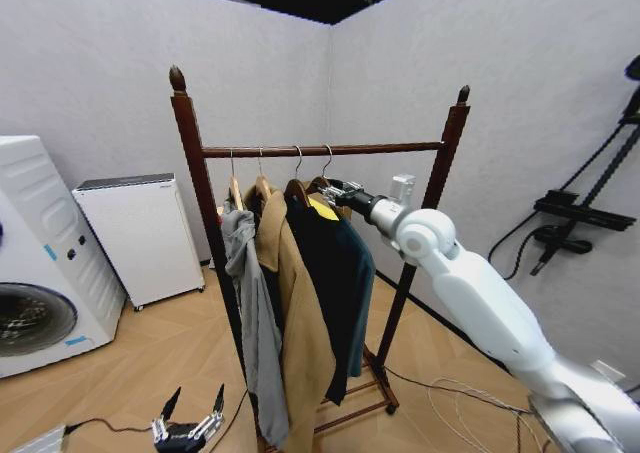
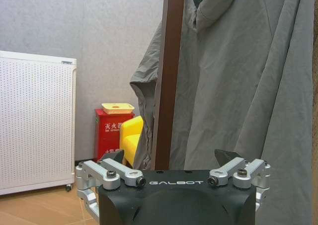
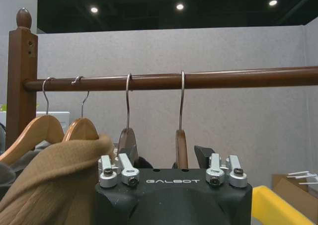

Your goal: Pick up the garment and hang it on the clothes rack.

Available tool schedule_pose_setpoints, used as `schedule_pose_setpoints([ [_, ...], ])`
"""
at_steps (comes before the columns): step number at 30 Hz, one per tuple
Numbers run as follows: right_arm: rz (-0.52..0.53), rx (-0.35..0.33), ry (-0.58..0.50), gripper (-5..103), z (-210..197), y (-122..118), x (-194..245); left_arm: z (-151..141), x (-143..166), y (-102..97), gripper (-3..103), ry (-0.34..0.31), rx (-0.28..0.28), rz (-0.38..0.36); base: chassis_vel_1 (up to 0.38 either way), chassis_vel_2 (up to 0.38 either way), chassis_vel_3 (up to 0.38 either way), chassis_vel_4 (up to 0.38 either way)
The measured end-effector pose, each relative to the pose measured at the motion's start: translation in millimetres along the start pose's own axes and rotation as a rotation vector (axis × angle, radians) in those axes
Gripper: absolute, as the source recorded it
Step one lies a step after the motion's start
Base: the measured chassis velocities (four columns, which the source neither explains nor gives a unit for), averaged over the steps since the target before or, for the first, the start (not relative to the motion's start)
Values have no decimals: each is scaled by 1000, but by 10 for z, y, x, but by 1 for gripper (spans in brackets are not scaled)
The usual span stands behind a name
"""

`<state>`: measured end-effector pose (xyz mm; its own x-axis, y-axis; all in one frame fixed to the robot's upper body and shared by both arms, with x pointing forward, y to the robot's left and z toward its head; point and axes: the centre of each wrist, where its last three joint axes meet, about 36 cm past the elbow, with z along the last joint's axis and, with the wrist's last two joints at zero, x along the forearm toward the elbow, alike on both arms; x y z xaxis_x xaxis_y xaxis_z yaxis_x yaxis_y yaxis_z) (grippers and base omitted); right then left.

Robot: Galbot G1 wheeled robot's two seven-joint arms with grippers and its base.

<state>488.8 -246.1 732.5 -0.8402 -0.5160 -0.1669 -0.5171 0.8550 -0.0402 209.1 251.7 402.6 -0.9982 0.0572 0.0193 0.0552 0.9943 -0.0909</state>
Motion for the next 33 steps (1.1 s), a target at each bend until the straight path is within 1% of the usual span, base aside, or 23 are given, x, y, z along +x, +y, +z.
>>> schedule_pose_setpoints([
  [2,25,-7,31,77,186,124,280,0,0,0,100,0,0,0,0,0,0,0],
  [3,25,-7,31,77,186,124,280,0,0,0,100,0,0,0,0,0,0,0],
  [5,66,-19,48,88,312,244,510,0,0,0,100,0,0,0,0,0,0,0],
  [6,66,-19,48,88,312,244,510,0,0,0,100,0,0,0,0,0,0,0],
  [8,126,-16,64,97,526,350,804,0,0,0,100,0,0,0,0,0,0,0],
  [9,126,-16,64,97,526,350,804,0,0,0,100,0,0,0,0,0,0,0],
  [10,171,-21,101,100,775,424,1016,0,0,0,100,0,0,0,0,0,0,0],
  [11,171,-21,101,100,775,424,1016,0,0,0,100,0,0,0,0,0,0,0],
  [13,233,-22,122,100,1000,501,1229,0,0,0,100,0,0,0,0,0,0,0],
  [14,233,-22,122,100,1000,501,1229,0,0,0,100,0,0,0,0,0,0,0],
  [17,334,-5,136,100,1273,603,1508,0,0,0,100,0,0,0,0,0,0,0],
  [18,334,-5,136,100,1273,603,1508,0,0,0,100,0,0,0,0,0,0,0],
  [19,366,-8,145,100,1369,649,1598,0,0,-1,100,0,0,0,0,0,0,0],
  [20,366,-8,145,100,1369,649,1598,0,0,-1,100,0,0,0,0,0,0,0],
  [23,418,-27,163,100,1541,757,1747,0,0,0,100,0,0,0,0,0,0,0],
  [33,440,-41,154,100,1587,915,1806,0,0,0,100,0,0,0,0,0,0,0],
])
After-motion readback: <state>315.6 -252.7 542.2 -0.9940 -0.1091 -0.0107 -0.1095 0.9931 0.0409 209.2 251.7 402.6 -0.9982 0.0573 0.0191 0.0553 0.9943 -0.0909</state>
